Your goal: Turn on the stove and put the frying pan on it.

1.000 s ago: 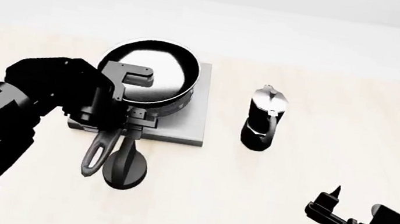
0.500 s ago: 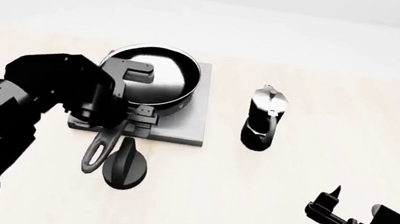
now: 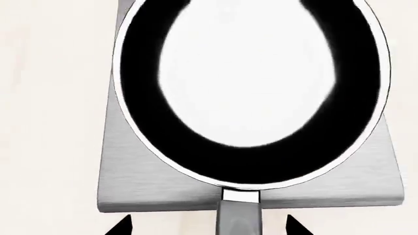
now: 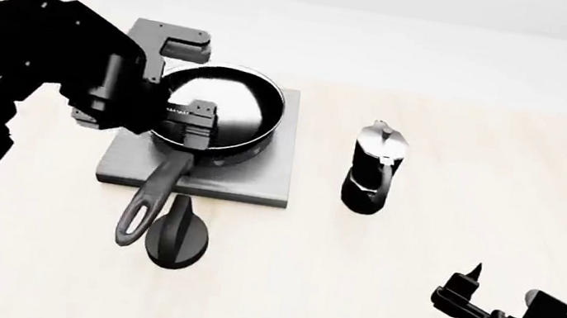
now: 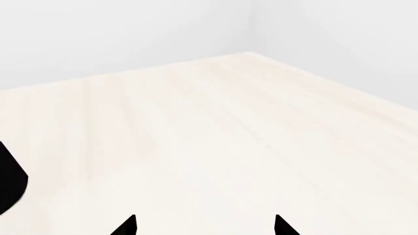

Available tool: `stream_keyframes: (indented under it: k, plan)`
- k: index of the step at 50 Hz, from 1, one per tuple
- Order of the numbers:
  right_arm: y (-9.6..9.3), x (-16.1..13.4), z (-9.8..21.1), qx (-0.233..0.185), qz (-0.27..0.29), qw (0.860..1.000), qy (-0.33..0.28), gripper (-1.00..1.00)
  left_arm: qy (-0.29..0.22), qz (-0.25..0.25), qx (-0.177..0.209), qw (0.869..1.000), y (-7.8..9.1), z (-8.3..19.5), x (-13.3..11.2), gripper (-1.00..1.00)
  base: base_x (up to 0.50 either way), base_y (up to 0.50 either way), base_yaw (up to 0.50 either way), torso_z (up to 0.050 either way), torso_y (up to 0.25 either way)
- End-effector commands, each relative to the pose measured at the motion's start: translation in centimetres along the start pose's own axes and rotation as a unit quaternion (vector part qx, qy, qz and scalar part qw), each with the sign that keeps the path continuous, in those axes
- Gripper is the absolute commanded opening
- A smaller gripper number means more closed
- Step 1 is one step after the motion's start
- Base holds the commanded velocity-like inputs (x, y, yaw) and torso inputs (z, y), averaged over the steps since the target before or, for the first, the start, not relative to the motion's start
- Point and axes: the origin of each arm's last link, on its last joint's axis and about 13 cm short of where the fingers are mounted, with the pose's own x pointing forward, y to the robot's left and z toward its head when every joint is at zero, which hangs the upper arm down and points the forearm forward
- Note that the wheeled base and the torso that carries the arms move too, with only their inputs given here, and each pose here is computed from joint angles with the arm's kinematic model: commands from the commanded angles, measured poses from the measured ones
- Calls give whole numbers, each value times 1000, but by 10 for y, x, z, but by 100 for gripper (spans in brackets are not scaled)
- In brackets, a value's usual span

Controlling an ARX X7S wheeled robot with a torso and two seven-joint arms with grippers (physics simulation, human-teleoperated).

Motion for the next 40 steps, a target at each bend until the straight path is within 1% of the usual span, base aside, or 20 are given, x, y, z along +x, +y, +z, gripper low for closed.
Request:
stream_keyframes:
  k: [1,8,12,15,16,17,18,19,21,22,23,24,25,26,27,28,29,31,32,40]
  plan:
    - [0,0,0,1,0,1000,0,100,-70,-3,30,997,7,40,-98,100,0,0,0,0,0]
    - [-1,0,2,3,-1,1000,-1,100,-123,-39,57,990,3,49,-167,100,0,0,0,0,0]
    - [-1,0,2,3,-1,1000,-1,100,-142,-49,60,987,4,49,-188,100,0,0,0,0,0]
    - [-1,0,2,3,-1,1000,-1,100,-147,-56,61,986,5,48,-191,100,0,0,0,0,0]
    - [-2,-1,3,5,-2,1000,-3,100,-197,-98,65,973,9,42,-201,100,0,0,0,0,0]
    - [-2,-1,3,5,-2,1000,-3,100,-217,-115,65,967,9,39,-204,100,0,0,0,0,0]
    - [-1,-1,3,5,-2,1000,-3,100,-273,-130,47,952,10,32,-208,100,0,0,0,0,0]
    - [-1,-2,3,4,-1,1000,-5,100,-297,-146,56,942,9,26,-208,100,0,0,0,0,0]
    - [-1,-2,3,4,-1,1000,-5,100,-359,-140,51,921,6,10,-204,100,0,0,0,0,0]
    - [-1,-2,4,4,0,1000,-6,100,-421,-182,11,888,14,-3,-194,100,0,0,0,0,0]
    - [0,-3,4,3,1,1000,-7,100,-426,-205,34,880,3,-23,-179,100,0,0,0,0,0]
    - [0,-3,4,2,2,1000,-8,100,-413,-230,82,877,-6,-44,-177,100,0,0,0,0,0]
    - [0,-3,4,3,3,1000,-7,100,-408,-220,70,883,-11,-61,-166,100,0,0,0,0,0]
    - [1,-4,4,0,4,1000,-9,100,-414,-223,92,878,-15,-74,-162,100,0,0,0,0,0]
    - [1,-5,7,0,8,1000,-14,100,-413,-215,92,880,-25,-101,-148,100,0,0,0,0,0]
    - [2,-6,8,-5,7,1000,-18,100,-423,-213,109,874,-28,-110,-143,100,0,0,0,0,0]
    - [3,-7,10,-7,11,1000,-23,100,-418,-162,134,884,-33,-121,-133,100,0,0,0,0,0]
    - [4,-9,14,-7,17,999,-28,100,-417,-190,125,880,-39,-130,-127,100,0,0,0,0,0]
    - [6,-10,22,-10,27,999,-42,100,-430,-153,145,878,-42,-132,-121,100,0,0,0,0,0]
    - [32,-11,83,-36,104,986,-122,100,-435,-139,151,877,-48,-123,-107,100,0,0,0,0,0]
